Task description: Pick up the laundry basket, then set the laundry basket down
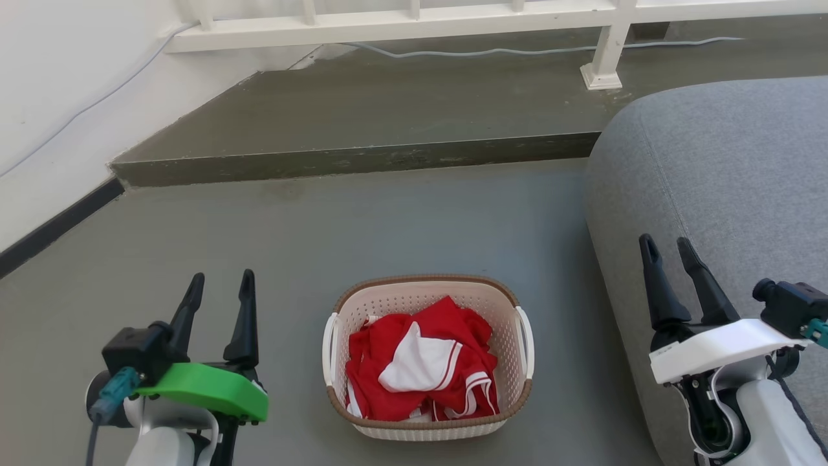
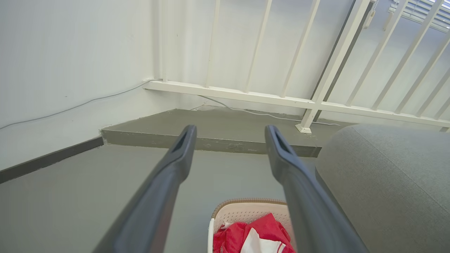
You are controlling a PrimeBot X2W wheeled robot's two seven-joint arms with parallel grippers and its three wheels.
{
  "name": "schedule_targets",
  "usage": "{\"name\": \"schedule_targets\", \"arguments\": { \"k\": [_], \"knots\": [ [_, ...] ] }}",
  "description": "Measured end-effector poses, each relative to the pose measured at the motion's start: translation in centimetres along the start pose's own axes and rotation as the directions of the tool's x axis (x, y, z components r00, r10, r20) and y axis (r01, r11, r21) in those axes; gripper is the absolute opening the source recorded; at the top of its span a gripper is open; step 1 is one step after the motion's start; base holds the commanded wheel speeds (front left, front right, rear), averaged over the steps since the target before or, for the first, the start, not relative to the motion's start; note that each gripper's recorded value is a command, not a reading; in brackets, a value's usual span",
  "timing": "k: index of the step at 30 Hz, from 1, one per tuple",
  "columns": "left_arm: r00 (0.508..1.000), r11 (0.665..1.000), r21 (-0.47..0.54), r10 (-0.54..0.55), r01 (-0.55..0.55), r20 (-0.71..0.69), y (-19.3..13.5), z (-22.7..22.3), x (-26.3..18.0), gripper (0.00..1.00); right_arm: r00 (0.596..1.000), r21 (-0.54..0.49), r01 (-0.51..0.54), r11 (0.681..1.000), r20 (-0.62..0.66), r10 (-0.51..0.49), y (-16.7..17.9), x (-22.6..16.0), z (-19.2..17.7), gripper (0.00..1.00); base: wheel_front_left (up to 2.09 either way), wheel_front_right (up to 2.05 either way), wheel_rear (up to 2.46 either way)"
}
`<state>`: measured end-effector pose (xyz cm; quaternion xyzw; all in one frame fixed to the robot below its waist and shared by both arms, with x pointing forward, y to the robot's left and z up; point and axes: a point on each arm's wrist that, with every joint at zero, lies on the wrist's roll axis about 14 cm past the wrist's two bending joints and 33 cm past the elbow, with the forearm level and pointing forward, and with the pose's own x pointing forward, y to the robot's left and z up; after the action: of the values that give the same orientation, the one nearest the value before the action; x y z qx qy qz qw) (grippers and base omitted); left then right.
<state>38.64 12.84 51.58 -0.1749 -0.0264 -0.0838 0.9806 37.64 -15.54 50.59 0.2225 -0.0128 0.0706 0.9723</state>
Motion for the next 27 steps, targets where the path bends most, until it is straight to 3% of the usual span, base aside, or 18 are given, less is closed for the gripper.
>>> {"name": "schedule_targets", "arguments": {
  "k": [14, 27],
  "knots": [
    [0.997, 0.985, 0.161, -0.064, 0.058, 0.033, -1.5, 0.5, 0.3, 1.00, 0.998, -0.165, -0.045, 0.985, 0.033, 0.052, 1.2, 0.2, 0.5, 1.00, 0.00, 0.00, 0.00],
    [0.997, 0.985, 0.161, -0.065, 0.058, 0.039, -1.6, 0.7, 0.5, 1.00, 0.999, -0.174, -0.033, 0.984, 0.037, 0.040, 1.0, 0.2, 0.5, 1.00, 0.00, 0.00, 0.00]
  ]
}}
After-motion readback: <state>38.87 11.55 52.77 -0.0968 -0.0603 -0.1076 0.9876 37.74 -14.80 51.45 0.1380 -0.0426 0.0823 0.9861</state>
